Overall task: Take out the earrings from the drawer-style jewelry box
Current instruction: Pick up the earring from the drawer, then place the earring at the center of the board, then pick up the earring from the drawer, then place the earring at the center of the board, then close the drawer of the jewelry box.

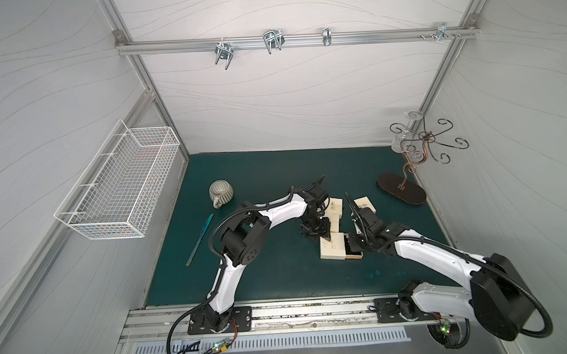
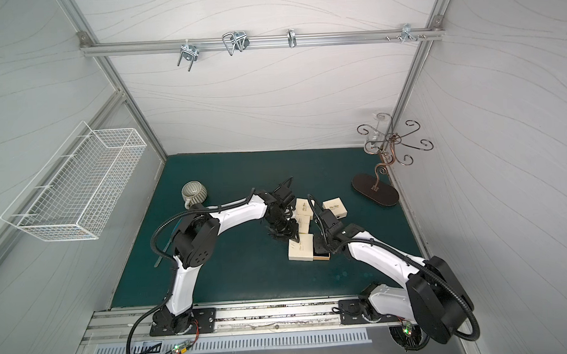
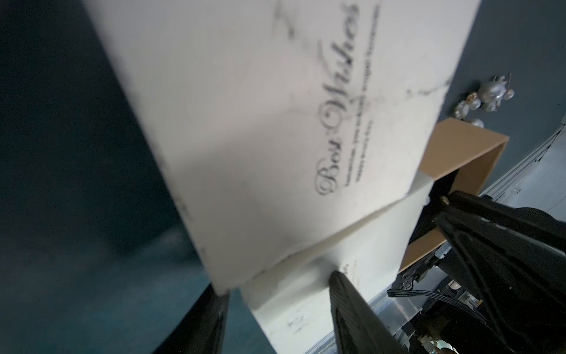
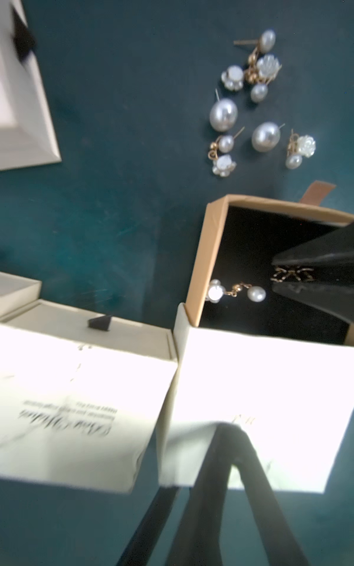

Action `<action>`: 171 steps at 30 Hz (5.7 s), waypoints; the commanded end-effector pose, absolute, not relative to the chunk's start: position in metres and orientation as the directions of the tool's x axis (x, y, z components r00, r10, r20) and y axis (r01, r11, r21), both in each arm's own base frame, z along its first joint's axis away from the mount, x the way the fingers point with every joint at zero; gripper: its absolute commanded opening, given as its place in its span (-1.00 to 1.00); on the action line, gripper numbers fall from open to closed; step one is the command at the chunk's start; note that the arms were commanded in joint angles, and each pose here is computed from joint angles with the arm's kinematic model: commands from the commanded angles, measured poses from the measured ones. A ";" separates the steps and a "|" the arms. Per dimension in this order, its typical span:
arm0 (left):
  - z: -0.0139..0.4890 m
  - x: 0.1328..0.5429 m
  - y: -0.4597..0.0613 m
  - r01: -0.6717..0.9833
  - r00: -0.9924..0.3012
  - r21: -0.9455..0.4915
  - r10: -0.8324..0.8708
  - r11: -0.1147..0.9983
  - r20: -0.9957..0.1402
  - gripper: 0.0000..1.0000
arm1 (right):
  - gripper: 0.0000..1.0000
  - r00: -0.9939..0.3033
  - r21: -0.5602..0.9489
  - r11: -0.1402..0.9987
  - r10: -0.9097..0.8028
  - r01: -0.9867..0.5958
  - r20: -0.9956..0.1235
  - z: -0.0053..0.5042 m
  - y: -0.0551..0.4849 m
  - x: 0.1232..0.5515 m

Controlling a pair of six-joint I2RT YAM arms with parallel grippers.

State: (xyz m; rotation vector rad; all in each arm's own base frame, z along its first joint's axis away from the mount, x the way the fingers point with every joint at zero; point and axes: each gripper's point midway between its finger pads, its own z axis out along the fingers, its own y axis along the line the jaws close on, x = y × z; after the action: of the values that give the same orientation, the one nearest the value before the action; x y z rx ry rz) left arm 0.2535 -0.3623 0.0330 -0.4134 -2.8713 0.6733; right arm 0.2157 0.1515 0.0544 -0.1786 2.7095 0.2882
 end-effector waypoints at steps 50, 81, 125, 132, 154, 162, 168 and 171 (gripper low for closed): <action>-0.012 0.244 -0.335 0.253 -0.941 -0.282 0.304 0.925 0.150 0.09 | -0.37 -0.905 0.177 0.972 -0.065 -0.152 -0.420 0.069 0.163 0.235; -0.015 0.244 -0.337 0.255 -0.936 -0.288 0.310 0.923 0.164 0.09 | -0.96 -0.928 0.108 0.978 -0.131 -0.179 -0.347 0.039 0.168 0.230; -0.013 0.240 -0.339 0.266 -0.933 -0.294 0.322 0.918 0.161 0.09 | -0.70 -0.876 0.140 0.908 0.419 0.396 -0.241 0.032 0.048 0.217; -0.011 0.241 -0.341 0.271 -0.932 -0.305 0.328 0.913 0.153 0.09 | -0.49 -0.878 0.225 0.925 0.365 0.305 -0.310 0.045 0.065 0.224; -0.005 0.239 -0.353 0.291 -0.918 -0.371 0.367 0.882 0.151 0.09 | -0.37 -0.980 0.188 0.982 0.058 0.021 -0.192 0.023 0.130 0.215; 0.019 0.238 -0.373 0.304 -0.907 -0.472 0.403 0.828 0.122 0.10 | -0.33 -0.938 0.254 0.967 0.087 -0.001 -0.335 0.053 0.132 0.225; 0.024 0.237 -0.376 0.305 -0.905 -0.494 0.410 0.814 0.117 0.10 | -0.19 -0.877 0.165 0.980 0.176 0.112 -0.448 0.072 0.094 0.228; 0.031 0.235 -0.380 0.310 -0.899 -0.522 0.423 0.795 0.112 0.17 | -0.16 -0.888 0.134 0.971 0.235 0.197 -0.395 0.061 0.074 0.221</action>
State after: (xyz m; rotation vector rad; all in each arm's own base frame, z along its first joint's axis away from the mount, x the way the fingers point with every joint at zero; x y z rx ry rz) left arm 0.2463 -0.3711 0.0368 -0.5211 -2.8168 0.7279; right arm 0.2362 0.1050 0.0815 0.1836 2.6254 0.2781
